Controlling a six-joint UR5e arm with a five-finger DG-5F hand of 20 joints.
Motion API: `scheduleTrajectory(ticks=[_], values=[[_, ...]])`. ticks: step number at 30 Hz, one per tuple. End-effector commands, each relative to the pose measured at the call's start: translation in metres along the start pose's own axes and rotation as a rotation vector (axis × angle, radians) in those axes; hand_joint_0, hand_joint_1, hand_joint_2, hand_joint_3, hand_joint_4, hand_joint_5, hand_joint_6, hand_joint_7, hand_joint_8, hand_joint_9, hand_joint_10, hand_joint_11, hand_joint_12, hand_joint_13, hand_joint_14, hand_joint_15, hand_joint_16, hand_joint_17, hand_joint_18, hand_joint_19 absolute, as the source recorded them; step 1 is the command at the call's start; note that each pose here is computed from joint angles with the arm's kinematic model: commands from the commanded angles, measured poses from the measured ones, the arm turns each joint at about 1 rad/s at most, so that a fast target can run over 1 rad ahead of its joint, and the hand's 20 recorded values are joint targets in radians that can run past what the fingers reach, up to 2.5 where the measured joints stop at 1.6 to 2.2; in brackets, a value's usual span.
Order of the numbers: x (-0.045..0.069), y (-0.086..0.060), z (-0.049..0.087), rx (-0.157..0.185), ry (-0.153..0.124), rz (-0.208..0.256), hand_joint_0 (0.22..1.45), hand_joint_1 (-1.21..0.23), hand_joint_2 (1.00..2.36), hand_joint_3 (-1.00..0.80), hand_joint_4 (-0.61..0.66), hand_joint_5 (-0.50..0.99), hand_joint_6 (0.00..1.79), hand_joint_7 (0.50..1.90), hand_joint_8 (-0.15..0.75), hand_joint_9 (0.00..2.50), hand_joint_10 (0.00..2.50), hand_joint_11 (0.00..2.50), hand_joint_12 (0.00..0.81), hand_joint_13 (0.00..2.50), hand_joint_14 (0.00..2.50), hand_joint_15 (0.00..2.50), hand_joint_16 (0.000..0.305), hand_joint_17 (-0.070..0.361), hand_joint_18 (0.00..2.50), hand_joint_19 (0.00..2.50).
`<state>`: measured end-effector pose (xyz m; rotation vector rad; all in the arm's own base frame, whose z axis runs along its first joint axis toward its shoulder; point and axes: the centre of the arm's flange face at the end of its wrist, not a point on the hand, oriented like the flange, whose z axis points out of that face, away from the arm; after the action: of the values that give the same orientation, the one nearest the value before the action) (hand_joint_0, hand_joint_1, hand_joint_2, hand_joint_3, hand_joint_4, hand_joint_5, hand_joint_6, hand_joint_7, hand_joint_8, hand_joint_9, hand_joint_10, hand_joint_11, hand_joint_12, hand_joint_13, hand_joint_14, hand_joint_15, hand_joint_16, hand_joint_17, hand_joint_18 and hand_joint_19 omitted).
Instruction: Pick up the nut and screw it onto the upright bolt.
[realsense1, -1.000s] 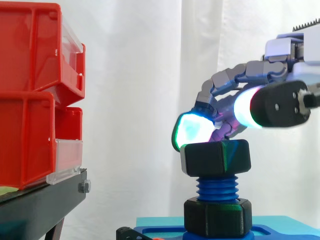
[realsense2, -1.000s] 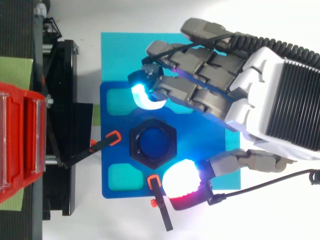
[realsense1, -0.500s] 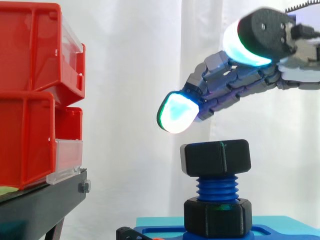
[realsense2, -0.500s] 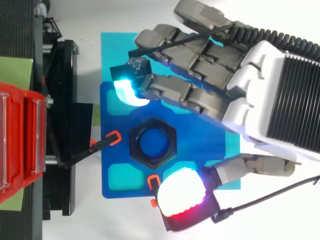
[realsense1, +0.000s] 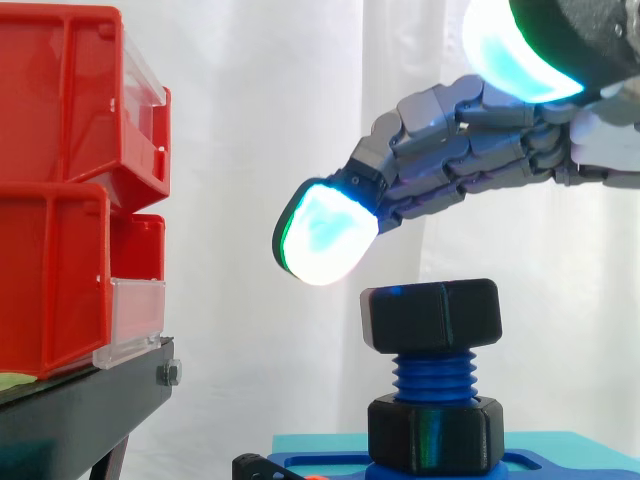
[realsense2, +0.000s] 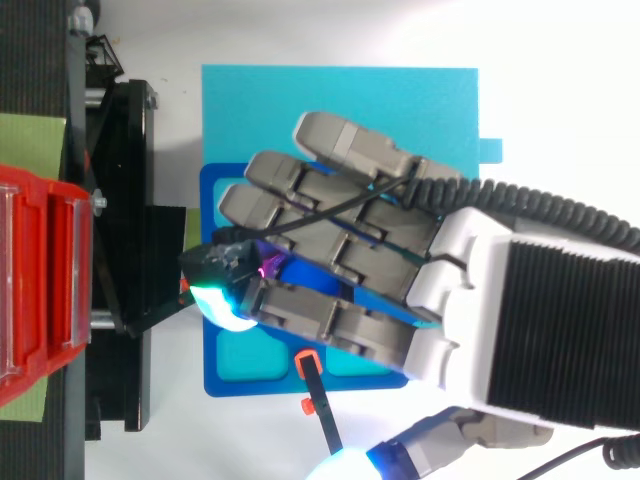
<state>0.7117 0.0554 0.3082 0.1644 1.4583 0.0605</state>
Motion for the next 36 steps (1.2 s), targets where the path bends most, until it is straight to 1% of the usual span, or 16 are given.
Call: scheduleTrajectory(ticks=[1, 7, 10, 13, 19, 23, 25, 26, 27, 29, 31, 36], values=[[0.006, 0.003, 0.0, -0.008, 0.008, 0.005, 0.47, 0.05, 1.0, -0.5, 0.15, -0.21, 0.5, 0.64, 0.245, 0.23, 0.0, 0.0, 0.4, 0.22, 0.0, 0.0, 0.053, 0.12, 0.01, 0.0], [0.006, 0.003, 0.0, -0.007, 0.01, 0.002, 0.48, 0.03, 1.0, -0.5, 0.18, -0.2, 0.5, 0.72, 0.25, 0.24, 0.0, 0.0, 0.398, 0.23, 0.0, 0.0, 0.053, 0.119, 0.04, 0.0], [0.007, 0.002, -0.001, -0.007, 0.015, 0.002, 0.48, 0.03, 1.0, -0.5, 0.18, -0.2, 0.5, 0.75, 0.254, 0.25, 0.0, 0.0, 0.397, 0.24, 0.0, 0.0, 0.053, 0.118, 0.05, 0.0], [0.008, -0.002, -0.002, -0.002, 0.029, -0.005, 0.48, 0.02, 1.0, -0.5, 0.19, -0.19, 0.5, 0.77, 0.257, 0.25, 0.0, 0.0, 0.396, 0.24, 0.0, 0.0, 0.052, 0.118, 0.05, 0.0], [0.007, -0.007, -0.001, -0.005, 0.033, -0.007, 0.49, 0.01, 1.0, -0.5, 0.2, -0.19, 0.5, 0.8, 0.263, 0.26, 0.0, 0.0, 0.395, 0.25, 0.0, 0.0, 0.051, 0.116, 0.06, 0.0], [0.006, -0.017, 0.0, -0.009, 0.04, -0.011, 0.49, 0.01, 1.0, -0.5, 0.21, -0.18, 0.5, 0.83, 0.266, 0.26, 0.0, 0.0, 0.394, 0.25, 0.0, 0.0, 0.051, 0.114, 0.06, 0.0], [0.006, -0.019, 0.0, -0.012, 0.042, -0.011, 0.49, 0.01, 1.0, -0.5, 0.22, -0.18, 0.5, 0.84, 0.269, 0.27, 0.0, 0.0, 0.392, 0.26, 0.0, 0.0, 0.05, 0.113, 0.06, 0.0], [0.006, -0.023, 0.001, -0.016, 0.043, -0.012, 0.49, 0.01, 1.0, -0.5, 0.22, -0.18, 0.5, 0.84, 0.268, 0.27, 0.0, 0.0, 0.392, 0.26, 0.0, 0.0, 0.05, 0.113, 0.06, 0.0], [0.006, -0.024, 0.001, -0.016, 0.043, -0.012, 0.49, 0.01, 1.0, -0.5, 0.22, -0.18, 0.5, 0.85, 0.269, 0.27, 0.0, 0.0, 0.392, 0.26, 0.0, 0.0, 0.05, 0.113, 0.06, 0.0], [0.005, -0.032, 0.002, -0.013, 0.042, -0.013, 0.49, 0.0, 1.0, -0.5, 0.22, -0.18, 0.5, 0.87, 0.271, 0.27, 0.0, 0.0, 0.391, 0.26, 0.0, 0.0, 0.05, 0.112, 0.06, 0.0], [0.002, -0.035, 0.002, -0.015, 0.039, -0.012, 0.49, 0.0, 1.0, -0.5, 0.23, -0.18, 0.5, 0.87, 0.271, 0.28, 0.0, 0.0, 0.391, 0.26, 0.0, 0.0, 0.049, 0.111, 0.06, 0.0], [0.002, -0.044, 0.004, -0.021, 0.041, -0.014, 0.49, 0.0, 1.0, -0.5, 0.25, -0.17, 0.5, 0.96, 0.272, 0.28, 0.0, 0.0, 0.387, 0.27, 0.0, 0.0, 0.049, 0.109, 0.06, 0.0]])
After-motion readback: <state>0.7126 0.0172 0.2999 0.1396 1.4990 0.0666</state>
